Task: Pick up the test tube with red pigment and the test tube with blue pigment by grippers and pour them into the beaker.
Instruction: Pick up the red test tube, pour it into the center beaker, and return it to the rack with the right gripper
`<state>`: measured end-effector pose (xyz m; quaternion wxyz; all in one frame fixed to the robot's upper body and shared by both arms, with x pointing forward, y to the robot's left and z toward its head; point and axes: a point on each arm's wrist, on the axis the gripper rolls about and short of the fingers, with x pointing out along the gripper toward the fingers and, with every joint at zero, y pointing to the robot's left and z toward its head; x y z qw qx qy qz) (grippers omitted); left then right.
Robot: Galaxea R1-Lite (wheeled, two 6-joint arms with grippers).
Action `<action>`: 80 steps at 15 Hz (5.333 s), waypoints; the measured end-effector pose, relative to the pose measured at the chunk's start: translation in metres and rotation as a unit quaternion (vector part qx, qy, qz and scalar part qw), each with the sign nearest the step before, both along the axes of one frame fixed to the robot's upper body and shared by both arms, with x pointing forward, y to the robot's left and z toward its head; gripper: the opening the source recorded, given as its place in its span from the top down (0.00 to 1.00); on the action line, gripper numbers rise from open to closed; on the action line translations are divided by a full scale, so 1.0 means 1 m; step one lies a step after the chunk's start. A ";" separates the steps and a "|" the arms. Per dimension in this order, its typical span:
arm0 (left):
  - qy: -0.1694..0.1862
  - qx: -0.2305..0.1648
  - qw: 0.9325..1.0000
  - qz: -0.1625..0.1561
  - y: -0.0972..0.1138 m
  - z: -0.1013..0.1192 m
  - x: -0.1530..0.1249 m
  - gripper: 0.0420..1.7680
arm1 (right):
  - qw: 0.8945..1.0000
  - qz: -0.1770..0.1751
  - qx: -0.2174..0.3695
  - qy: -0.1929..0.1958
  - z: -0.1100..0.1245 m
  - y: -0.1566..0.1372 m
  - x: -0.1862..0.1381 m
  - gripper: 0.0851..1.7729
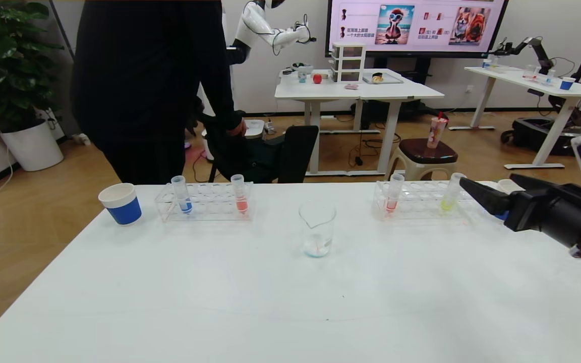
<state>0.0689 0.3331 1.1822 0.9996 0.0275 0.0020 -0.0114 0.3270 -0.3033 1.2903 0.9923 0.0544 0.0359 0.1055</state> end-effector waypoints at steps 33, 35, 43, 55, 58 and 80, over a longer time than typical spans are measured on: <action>0.000 0.000 1.000 0.000 0.000 0.000 0.000 0.01 | 0.998 -0.037 -0.021 -0.054 -0.123 0.055 0.186 0.02; 0.000 0.000 1.000 0.000 0.000 0.000 0.000 0.01 | 0.998 -0.036 -0.021 -0.053 -0.126 0.055 0.187 0.02; 0.000 0.000 1.000 0.000 0.000 0.000 0.000 0.01 | 0.998 -0.034 -0.020 -0.057 -0.125 0.057 0.187 0.86; 0.000 0.000 1.000 0.000 0.000 0.000 0.000 0.01 | 0.995 -0.031 -0.026 -0.090 -0.072 0.059 0.176 0.75; 0.000 0.000 1.000 0.000 0.000 0.000 0.000 0.01 | 0.994 -0.022 -0.023 -0.101 -0.043 0.065 0.167 0.75; 0.000 0.000 1.000 0.000 0.000 0.000 0.000 0.01 | 0.841 0.273 -0.293 -0.363 -0.049 0.153 0.160 0.75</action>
